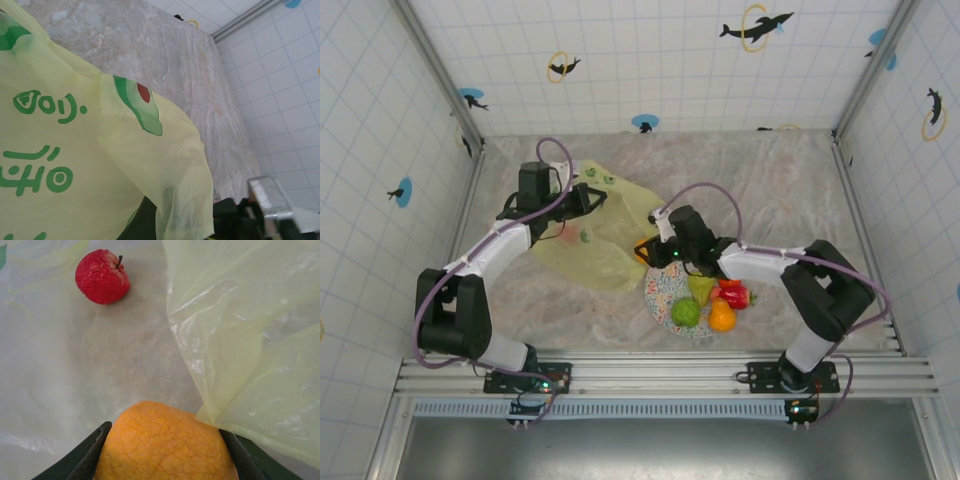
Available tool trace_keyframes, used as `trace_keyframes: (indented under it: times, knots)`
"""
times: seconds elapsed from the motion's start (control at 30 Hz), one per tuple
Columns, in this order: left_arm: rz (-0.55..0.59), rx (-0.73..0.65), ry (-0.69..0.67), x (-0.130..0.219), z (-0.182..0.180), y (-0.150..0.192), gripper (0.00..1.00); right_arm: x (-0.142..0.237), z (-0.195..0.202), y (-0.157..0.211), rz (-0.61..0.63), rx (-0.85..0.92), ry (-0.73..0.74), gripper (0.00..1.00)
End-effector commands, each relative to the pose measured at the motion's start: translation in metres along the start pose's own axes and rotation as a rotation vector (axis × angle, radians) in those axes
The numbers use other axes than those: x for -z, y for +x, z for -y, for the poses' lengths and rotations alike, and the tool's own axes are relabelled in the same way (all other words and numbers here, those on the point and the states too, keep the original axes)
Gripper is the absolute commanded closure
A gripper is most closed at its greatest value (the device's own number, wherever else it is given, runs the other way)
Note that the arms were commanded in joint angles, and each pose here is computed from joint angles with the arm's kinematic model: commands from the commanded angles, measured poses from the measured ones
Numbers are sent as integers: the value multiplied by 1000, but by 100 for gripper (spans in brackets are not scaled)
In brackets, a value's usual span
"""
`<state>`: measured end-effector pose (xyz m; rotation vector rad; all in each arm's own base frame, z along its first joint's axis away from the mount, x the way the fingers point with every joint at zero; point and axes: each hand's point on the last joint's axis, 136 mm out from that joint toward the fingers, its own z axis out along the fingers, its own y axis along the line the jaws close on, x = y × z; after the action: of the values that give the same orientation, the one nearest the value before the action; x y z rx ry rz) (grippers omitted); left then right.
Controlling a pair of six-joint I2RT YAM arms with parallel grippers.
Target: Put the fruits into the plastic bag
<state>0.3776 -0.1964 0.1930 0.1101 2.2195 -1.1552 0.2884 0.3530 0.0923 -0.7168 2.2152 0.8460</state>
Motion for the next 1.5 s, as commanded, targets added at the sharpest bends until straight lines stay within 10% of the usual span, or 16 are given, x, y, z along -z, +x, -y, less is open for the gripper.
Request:
trace_keyframes:
  times: [0.0,0.77,1.03,1.47]
  knots:
    - [7,16,30,3,4,0,100,-11,-19,-46,155,16,-32,57]
    - [2,71,64,-1,5,2,100,-113,24,-109,420,-529,192,49]
    - [5,68,67,0,6,2,100,-115,14,-127,451,-529,118,25]
    - [8,60,44,0,3,1,100,-69,6,-82,274,-310,88,26]
